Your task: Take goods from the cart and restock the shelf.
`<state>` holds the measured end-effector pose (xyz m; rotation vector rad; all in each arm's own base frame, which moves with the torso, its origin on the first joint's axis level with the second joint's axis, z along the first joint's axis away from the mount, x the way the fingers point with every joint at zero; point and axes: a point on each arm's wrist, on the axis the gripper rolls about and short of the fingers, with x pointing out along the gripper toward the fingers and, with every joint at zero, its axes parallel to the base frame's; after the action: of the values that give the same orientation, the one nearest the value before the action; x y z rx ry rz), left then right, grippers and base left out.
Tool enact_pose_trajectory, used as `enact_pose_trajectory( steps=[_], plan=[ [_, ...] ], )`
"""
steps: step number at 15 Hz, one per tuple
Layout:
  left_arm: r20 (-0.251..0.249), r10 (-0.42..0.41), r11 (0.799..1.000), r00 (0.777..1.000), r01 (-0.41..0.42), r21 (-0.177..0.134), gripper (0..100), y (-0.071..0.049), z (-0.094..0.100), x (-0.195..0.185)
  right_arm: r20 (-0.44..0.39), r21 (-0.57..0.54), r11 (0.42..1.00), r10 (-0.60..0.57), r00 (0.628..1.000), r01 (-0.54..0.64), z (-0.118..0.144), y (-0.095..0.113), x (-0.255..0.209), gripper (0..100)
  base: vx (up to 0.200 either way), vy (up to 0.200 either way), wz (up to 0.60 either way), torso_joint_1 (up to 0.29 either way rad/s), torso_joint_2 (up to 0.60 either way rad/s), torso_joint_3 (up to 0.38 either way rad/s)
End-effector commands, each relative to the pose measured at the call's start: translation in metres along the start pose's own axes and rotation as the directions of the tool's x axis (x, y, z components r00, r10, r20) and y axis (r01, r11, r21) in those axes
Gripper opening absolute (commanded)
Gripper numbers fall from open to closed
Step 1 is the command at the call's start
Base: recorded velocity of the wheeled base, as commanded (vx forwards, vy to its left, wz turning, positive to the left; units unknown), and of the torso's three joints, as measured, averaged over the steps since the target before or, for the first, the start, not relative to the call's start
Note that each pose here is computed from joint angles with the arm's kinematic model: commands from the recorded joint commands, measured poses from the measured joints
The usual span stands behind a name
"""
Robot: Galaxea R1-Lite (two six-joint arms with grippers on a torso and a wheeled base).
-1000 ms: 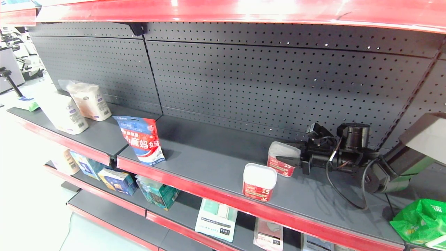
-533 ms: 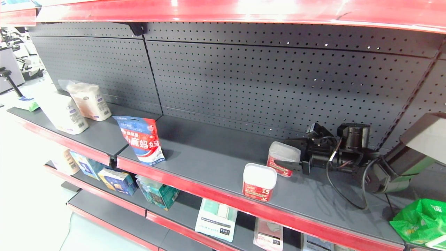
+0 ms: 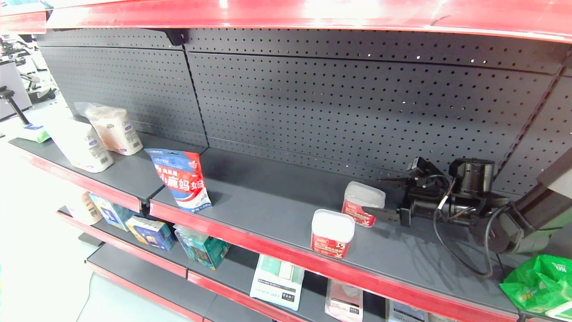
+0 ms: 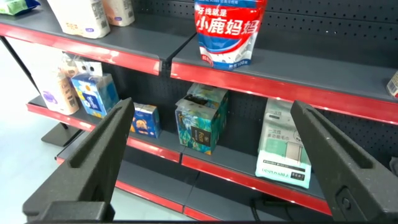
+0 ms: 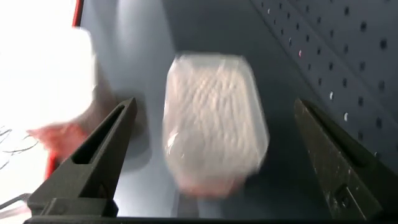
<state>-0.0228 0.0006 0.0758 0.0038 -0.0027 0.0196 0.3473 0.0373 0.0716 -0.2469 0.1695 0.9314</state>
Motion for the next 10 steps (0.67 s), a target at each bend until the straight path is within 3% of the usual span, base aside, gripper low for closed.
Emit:
enact_pose_trajectory(
  steps=[1, 10],
  plan=[
    [0.000, 0.000, 1.000, 1.000, 0.000, 0.001, 100, 0.000, 0.000, 0.000, -0.009, 0.006, 1.000, -0.014, 1.000, 0.014, 0.002, 0.007, -0.013, 100, 0.000, 0.000, 0.00, 0.000, 0.00, 0.000],
    [0.000, 0.000, 1.000, 1.000, 0.000, -0.001, 100, 0.000, 0.000, 0.000, -0.138, 0.051, 0.988, -0.137, 0.981, 0.146, -0.022, 0.010, -0.019, 100, 0.000, 0.000, 0.00, 0.000, 0.00, 0.000]
  ],
)
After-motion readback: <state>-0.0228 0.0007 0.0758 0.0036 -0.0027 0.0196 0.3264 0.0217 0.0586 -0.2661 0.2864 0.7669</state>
